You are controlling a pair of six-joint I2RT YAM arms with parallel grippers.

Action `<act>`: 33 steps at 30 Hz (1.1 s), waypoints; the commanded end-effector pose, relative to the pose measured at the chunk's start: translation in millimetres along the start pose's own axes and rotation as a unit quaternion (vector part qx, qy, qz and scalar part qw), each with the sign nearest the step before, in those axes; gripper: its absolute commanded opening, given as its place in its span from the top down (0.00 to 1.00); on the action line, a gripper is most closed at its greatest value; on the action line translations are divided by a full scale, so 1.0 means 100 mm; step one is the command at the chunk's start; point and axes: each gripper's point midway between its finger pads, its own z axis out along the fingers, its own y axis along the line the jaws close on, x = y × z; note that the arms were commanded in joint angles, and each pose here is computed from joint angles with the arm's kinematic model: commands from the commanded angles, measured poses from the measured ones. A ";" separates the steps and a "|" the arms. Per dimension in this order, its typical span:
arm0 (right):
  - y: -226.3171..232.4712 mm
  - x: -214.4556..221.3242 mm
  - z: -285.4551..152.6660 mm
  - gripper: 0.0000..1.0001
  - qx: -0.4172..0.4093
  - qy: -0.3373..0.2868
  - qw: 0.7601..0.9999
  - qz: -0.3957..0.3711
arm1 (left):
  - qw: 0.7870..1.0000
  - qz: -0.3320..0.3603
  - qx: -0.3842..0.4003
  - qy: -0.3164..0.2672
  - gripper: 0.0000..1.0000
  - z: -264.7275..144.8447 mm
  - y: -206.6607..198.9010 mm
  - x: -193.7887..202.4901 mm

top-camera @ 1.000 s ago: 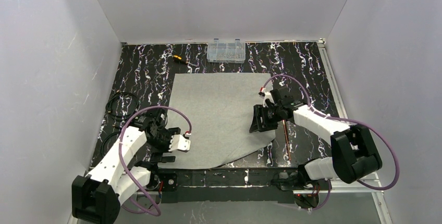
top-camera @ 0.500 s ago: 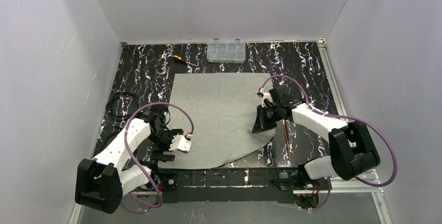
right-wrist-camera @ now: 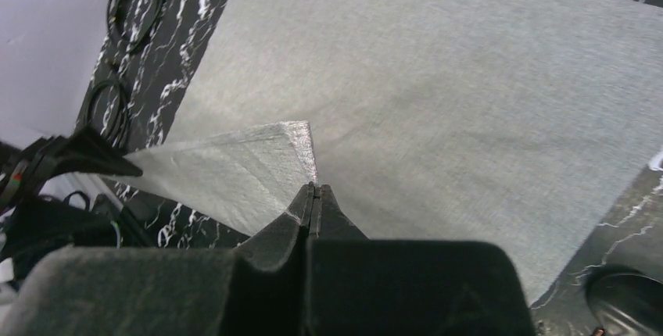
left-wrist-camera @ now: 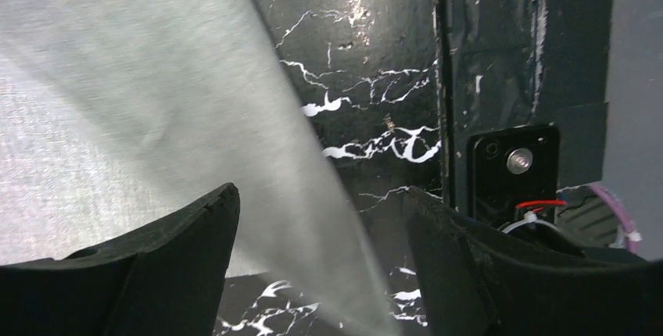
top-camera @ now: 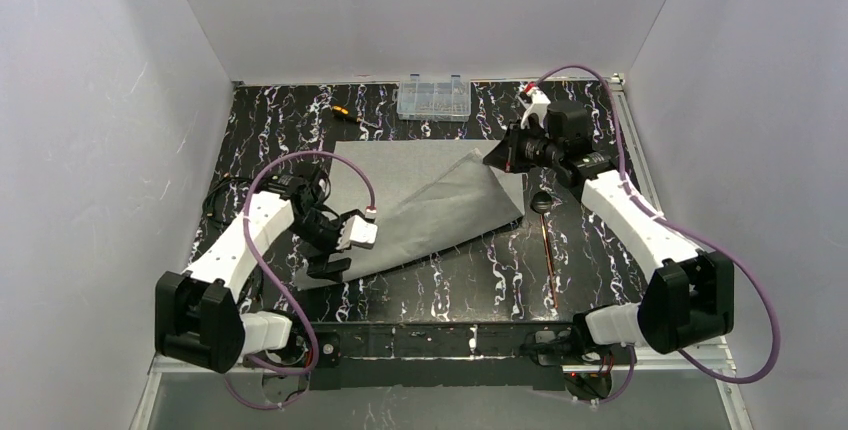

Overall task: Fold the napkin into a case and place the utensils inside
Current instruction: Pick up the flattened napkin from the center of the board.

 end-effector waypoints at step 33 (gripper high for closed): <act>-0.22 0.08 0.08 0.99 -0.012 -0.011 0.999 0.033 | 0.935 -0.335 -0.052 0.106 0.31 -0.21 1.04 1.04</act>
